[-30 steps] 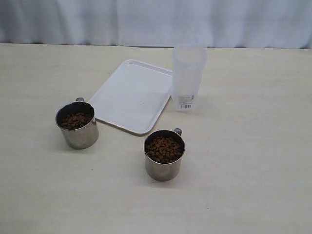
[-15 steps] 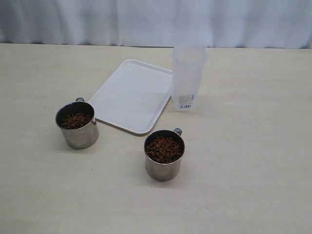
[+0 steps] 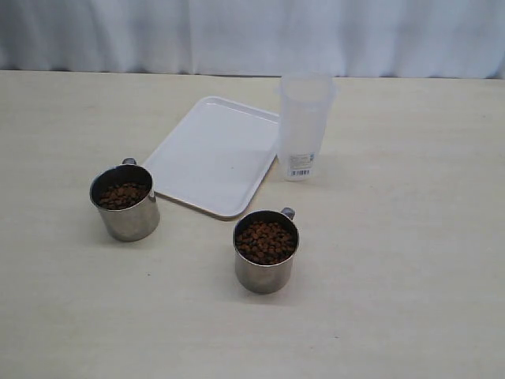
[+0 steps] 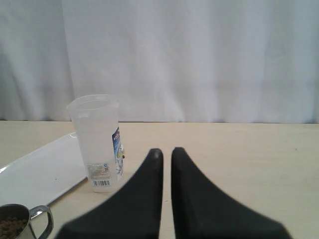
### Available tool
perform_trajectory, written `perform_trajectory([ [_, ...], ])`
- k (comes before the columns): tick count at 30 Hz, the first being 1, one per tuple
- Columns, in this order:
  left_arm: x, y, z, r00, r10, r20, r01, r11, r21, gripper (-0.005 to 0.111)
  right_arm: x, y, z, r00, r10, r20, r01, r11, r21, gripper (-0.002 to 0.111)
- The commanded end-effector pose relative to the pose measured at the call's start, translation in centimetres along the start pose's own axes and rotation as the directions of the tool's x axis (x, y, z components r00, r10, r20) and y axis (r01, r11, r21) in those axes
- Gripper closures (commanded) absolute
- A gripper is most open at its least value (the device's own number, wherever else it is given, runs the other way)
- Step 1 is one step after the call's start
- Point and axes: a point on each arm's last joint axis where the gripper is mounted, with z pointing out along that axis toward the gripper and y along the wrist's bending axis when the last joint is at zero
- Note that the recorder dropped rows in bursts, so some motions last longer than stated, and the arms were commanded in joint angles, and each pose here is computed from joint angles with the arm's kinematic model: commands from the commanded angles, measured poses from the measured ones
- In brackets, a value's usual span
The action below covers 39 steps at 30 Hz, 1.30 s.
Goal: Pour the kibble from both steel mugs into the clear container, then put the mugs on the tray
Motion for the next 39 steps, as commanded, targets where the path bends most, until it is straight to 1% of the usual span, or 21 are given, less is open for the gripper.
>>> perform_trajectory([
  [1, -0.2, -0.1, 0.0, 0.999, -0.029, 0.026, 0.029, 1.0, 0.011, 0.107, 0.1, 0.0, 0.0, 1.0, -0.006, 0.002, 0.006, 1.0, 0.0, 0.103],
  [11, -0.1, -0.1, 0.0, 0.999, -0.027, 0.018, 0.027, 1.0, 0.01, 0.107, 0.1, 0.0, 0.0, 1.0, -0.006, 0.002, 0.006, 1.0, 0.0, 0.103],
  [16, -0.1, -0.1, 0.0, 1.0, 0.011, 0.016, -0.012, 1.0, 0.012, 0.107, 0.1, 0.0, 0.0, 1.0, -0.006, 0.002, 0.006, 1.0, 0.0, 0.103],
  [29, -0.2, -0.1, 0.0, 1.0, 0.001, 0.029, -0.002, 1.0, 0.013, 0.107, 0.1, 0.0, 0.0, 1.0, -0.006, 0.002, 0.006, 1.0, 0.0, 0.103],
  [31, -0.3, -0.1, 0.0, 0.999, -0.028, 0.042, 0.028, 1.0, 0.015, 0.107, 0.1, 0.0, 0.0, 1.0, -0.006, 0.002, 0.006, 1.0, 0.0, 0.103],
  [32, -0.6, -0.1, -0.1, 0.996, -0.053, 0.07, 0.052, 0.998, 0.02, 0.107, 0.1, 0.0, 0.0, 1.0, -0.006, 0.002, 0.006, 1.0, 0.0, 0.103],
  [34, -1.4, -0.2, -0.2, 0.98, -0.122, 0.155, 0.117, 0.992, 0.043, 0.107, 0.1, 0.0, 0.0, 1.0, -0.006, 0.002, 0.006, 1.0, 0.0, 0.103],
  [35, -2.0, -0.3, 0.2, 0.96, -0.19, 0.206, 0.178, 0.981, 0.072, 0.107, 0.1, 0.0, 0.0, 1.0, -0.006, 0.002, 0.006, 1.0, 0.0, 0.103],
  [36, -1.8, -0.3, 0.5, 0.962, -0.201, 0.186, 0.19, 0.979, 0.072, 0.107, 0.1, 0.0, 0.0, 1.0, -0.006, 0.002, 0.006, 1.0, 0.0, 0.103],
  [37, -1.8, -0.3, 1.8, 0.976, -0.199, 0.087, 0.195, 0.979, 0.052, 0.107, 0.1, 0.0, 0.0, 1.0, -0.006, 0.002, 0.006, 1.0, 0.0, 0.103],
  [38, -2.1, -0.3, 2.5, 0.982, -0.186, 0.038, 0.184, 0.982, 0.041, 0.107, 0.1, 0.0, 0.0, 1.0, -0.006, 0.002, 0.006, 1.0, 0.0, 0.103],
  [39, -2.0, -0.3, 4.5, 0.986, -0.13, -0.109, 0.133, 0.991, 0.026, 0.107, 0.1, 0.0, 0.0, 1.0, -0.006, 0.002, 0.006, 1.0, 0.0, 0.103],
])
